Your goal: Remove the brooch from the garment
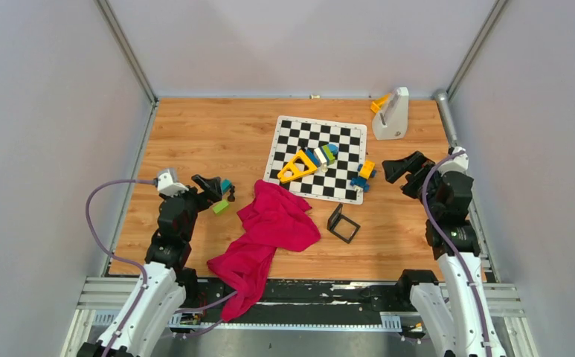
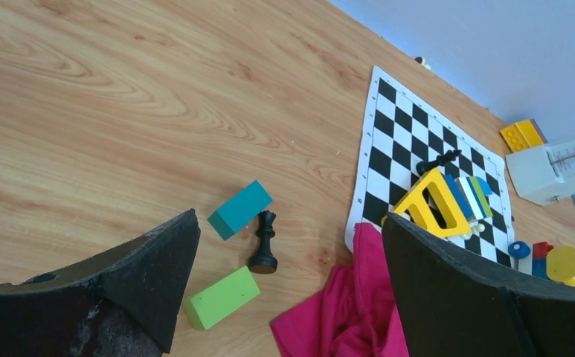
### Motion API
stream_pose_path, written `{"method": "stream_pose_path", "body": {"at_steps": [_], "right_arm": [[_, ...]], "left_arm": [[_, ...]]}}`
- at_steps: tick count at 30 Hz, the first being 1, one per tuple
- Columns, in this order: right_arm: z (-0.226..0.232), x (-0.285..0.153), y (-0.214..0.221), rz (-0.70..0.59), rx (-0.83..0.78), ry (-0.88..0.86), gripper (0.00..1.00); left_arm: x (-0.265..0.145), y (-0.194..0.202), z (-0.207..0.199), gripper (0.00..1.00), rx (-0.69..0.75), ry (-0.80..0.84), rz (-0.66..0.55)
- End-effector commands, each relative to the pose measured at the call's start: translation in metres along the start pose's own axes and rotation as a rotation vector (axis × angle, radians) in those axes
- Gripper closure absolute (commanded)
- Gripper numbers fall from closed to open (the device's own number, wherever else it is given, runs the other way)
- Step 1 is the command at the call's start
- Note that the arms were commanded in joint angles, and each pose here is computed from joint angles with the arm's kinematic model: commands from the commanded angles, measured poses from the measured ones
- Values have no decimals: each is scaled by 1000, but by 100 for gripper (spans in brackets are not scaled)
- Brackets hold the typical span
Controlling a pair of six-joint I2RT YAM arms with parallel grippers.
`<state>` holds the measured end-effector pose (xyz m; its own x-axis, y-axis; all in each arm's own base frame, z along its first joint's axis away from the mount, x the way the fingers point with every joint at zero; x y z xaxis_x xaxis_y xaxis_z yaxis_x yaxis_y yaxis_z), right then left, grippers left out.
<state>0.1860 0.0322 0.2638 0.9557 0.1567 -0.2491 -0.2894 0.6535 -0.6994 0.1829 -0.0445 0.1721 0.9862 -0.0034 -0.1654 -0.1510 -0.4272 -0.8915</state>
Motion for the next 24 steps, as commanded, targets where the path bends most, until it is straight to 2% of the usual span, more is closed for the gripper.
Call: {"method": "stream_pose_path", "body": {"at_steps": [1,4,8,9,12,13,17,24], "right_arm": [[1,-1,-3,-21,21,18,0],[1,1,-3,-12,27,23,0],[3,3,-5,14,19,15,0],[5,3,-5,28,13,-2,0],[10,3,-3,78,-4,-59,0],[14,4,-2,119,-22,-114,0],[22,14,6,234,-41,-155,0],[41,33,42,428,-121,-68,0]], "left_arm": [[2,-2,-3,0,-17,14,-11],[3,2,-6,0,38,91,7],[0,12,-22,4,165,415,77],[1,11,-24,5,167,439,72],[7,18,-25,8,175,457,141],[11,20,-31,11,180,495,177],[19,32,-44,17,230,522,273],[31,53,-59,25,277,554,392]]}}
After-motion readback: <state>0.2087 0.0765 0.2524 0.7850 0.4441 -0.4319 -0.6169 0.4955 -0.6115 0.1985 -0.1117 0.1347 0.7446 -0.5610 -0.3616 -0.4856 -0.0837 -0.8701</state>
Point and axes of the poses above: each gripper's point midway between its finger pads, its own x axis out along the fingers, its own z axis along the line the jaws close on, y = z × x, the point moved 10 cm from there along -x, back along the fingers, and after that the axes turned 6 degrees about x, right-handed, at the moved point
